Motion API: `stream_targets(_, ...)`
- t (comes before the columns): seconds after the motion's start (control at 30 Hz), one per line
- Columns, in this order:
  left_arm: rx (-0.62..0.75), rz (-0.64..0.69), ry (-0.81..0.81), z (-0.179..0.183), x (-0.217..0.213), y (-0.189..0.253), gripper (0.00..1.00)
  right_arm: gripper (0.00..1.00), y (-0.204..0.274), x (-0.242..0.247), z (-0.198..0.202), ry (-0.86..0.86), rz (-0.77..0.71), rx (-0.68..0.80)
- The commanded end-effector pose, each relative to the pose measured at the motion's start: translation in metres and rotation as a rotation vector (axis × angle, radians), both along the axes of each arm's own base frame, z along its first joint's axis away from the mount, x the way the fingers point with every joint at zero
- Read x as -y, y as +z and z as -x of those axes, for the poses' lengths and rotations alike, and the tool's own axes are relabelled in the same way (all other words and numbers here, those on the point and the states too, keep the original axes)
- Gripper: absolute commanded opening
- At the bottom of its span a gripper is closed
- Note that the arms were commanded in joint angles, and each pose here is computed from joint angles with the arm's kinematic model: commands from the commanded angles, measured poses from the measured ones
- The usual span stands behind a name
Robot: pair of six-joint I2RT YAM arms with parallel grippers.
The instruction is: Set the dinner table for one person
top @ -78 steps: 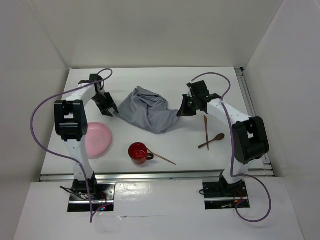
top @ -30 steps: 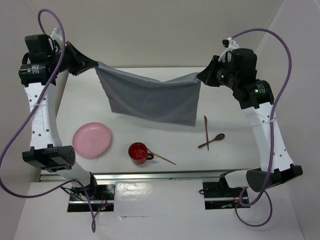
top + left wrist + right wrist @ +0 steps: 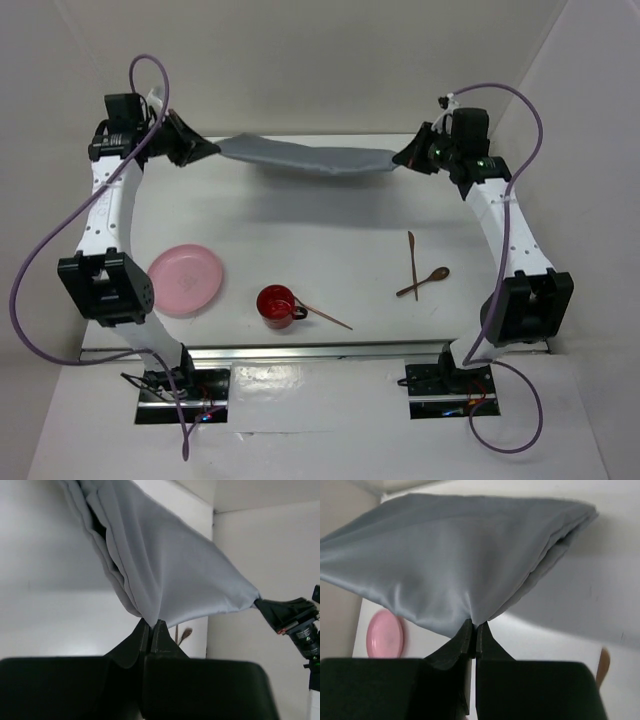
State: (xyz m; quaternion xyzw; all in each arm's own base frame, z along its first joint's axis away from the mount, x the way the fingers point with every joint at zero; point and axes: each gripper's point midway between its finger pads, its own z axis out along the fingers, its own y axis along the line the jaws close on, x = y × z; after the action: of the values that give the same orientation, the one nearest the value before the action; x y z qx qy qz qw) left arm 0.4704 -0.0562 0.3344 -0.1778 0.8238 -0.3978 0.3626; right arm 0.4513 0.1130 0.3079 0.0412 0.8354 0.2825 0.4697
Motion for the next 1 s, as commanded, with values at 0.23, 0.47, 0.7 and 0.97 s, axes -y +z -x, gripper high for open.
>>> stream_targets(0.23,-0.323,-0.145,0.0,0.13,-0.003,-0.149,0.84,0.91,-0.144,0.01,0.124,0.011,0.031,-0.34)
stream_targets(0.47,-0.392,-0.291,0.001,0.115,-0.012,-0.173,0.79,0.89,-0.139,0.037,0.107,-0.136,0.145,-0.348)
stream_targets(0.7,-0.469,-0.404,-0.101,0.075,0.032,-0.224,0.0,0.0,-0.171,-0.024,0.075,0.024,0.067,-0.439)
stream_targets(0.97,-0.552,-0.495,-0.135,0.058,0.052,-0.27,0.0,0.0,-0.235,-0.065,0.062,0.113,0.103,-0.609)
